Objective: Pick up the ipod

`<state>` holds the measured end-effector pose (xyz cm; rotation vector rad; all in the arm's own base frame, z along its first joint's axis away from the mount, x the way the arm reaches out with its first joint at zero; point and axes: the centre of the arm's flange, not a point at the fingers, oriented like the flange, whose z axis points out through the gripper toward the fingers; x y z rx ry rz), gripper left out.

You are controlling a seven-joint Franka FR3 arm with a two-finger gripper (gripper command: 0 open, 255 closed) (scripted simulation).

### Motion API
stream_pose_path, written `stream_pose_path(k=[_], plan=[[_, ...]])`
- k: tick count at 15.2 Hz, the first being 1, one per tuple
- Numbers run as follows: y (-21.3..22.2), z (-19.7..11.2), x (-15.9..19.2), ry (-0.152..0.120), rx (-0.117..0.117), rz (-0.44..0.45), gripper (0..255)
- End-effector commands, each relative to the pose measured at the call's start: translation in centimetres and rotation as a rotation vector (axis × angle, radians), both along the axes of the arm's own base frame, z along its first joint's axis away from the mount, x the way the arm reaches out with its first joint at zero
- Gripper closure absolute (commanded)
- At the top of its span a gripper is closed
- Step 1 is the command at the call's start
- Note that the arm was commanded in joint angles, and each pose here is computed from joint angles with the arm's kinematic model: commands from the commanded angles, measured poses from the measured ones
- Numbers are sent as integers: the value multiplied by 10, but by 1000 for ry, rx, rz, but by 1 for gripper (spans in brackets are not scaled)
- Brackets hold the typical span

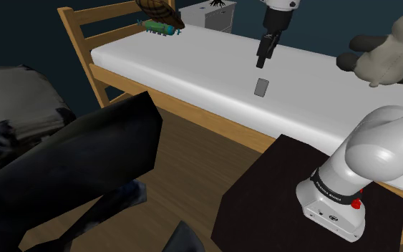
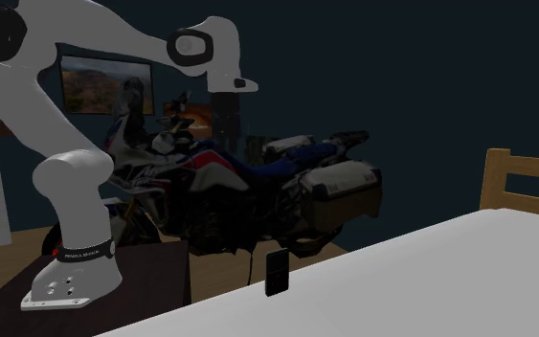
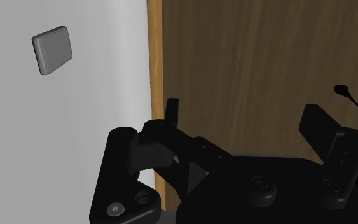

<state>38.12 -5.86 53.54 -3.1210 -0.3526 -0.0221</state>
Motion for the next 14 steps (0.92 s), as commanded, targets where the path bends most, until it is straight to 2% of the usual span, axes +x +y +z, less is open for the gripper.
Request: stream_pose_path(k=[1,14], plan=[[-23,-14,12,19,-2,4,0],[-157,-104,85,141,-12,26,0]])
